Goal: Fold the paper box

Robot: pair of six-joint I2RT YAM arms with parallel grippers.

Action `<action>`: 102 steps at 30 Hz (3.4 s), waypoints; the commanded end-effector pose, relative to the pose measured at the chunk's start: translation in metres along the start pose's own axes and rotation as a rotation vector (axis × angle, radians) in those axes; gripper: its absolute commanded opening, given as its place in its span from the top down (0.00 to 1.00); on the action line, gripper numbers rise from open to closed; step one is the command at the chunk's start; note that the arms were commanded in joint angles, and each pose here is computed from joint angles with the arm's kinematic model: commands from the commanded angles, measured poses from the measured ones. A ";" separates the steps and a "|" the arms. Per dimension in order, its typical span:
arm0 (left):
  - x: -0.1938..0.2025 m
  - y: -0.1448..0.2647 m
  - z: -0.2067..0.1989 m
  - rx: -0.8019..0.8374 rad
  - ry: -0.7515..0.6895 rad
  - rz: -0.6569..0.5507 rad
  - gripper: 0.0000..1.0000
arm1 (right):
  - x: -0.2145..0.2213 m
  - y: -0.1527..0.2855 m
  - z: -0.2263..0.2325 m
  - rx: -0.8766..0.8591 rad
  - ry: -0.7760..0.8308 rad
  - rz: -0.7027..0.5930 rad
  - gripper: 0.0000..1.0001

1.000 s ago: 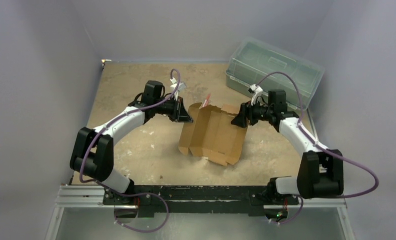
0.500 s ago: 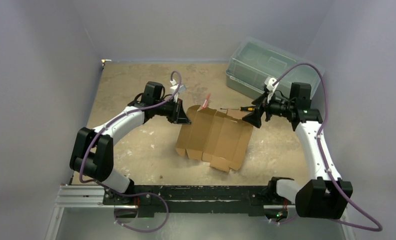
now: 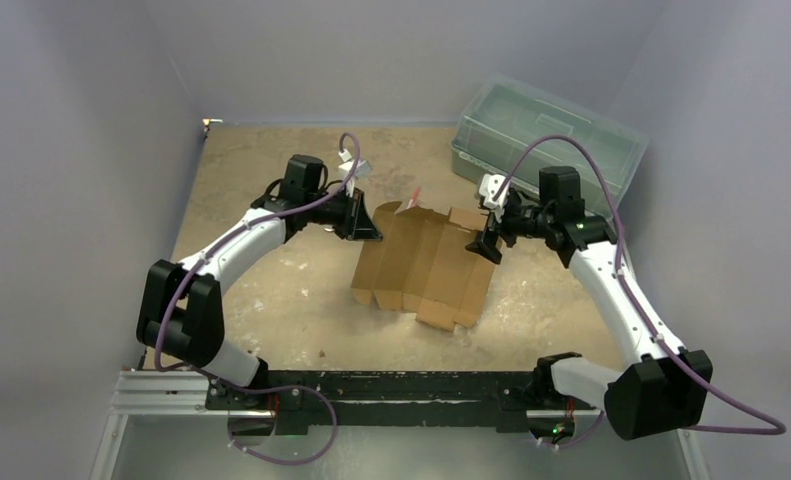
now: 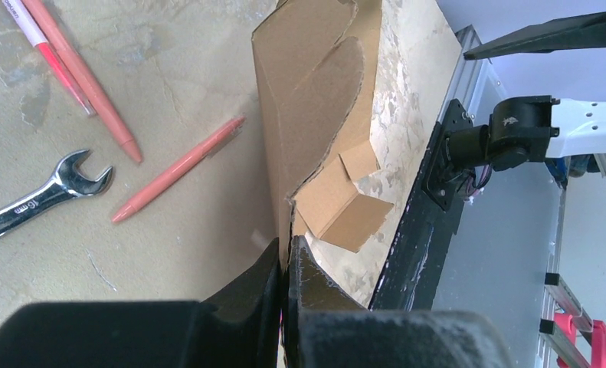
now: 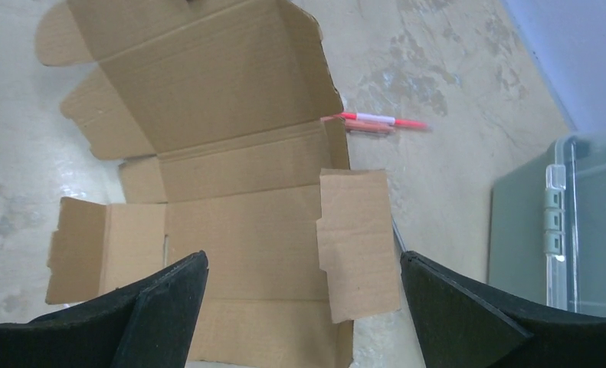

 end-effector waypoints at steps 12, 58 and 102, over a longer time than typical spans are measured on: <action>-0.035 0.013 -0.018 0.038 -0.053 -0.066 1.00 | -0.007 -0.023 -0.040 0.245 0.180 0.034 0.10; -0.114 0.063 -0.047 -0.145 -0.072 -0.173 1.00 | -0.012 -0.040 -0.017 0.250 -0.374 -0.330 1.00; -0.063 0.012 -0.068 -0.109 -0.154 -0.055 1.00 | 0.022 -0.068 0.021 -0.036 -0.328 -0.391 0.85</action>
Point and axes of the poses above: each gripper's point midway between its finger pads, its own y axis back along the fingers, its own z axis along the line the jaws close on, x = y × z, the point moved 3 cm from there along y, back along the fingers, and after that the axes turned 13 degrees about -y, right-handed, at the moved point
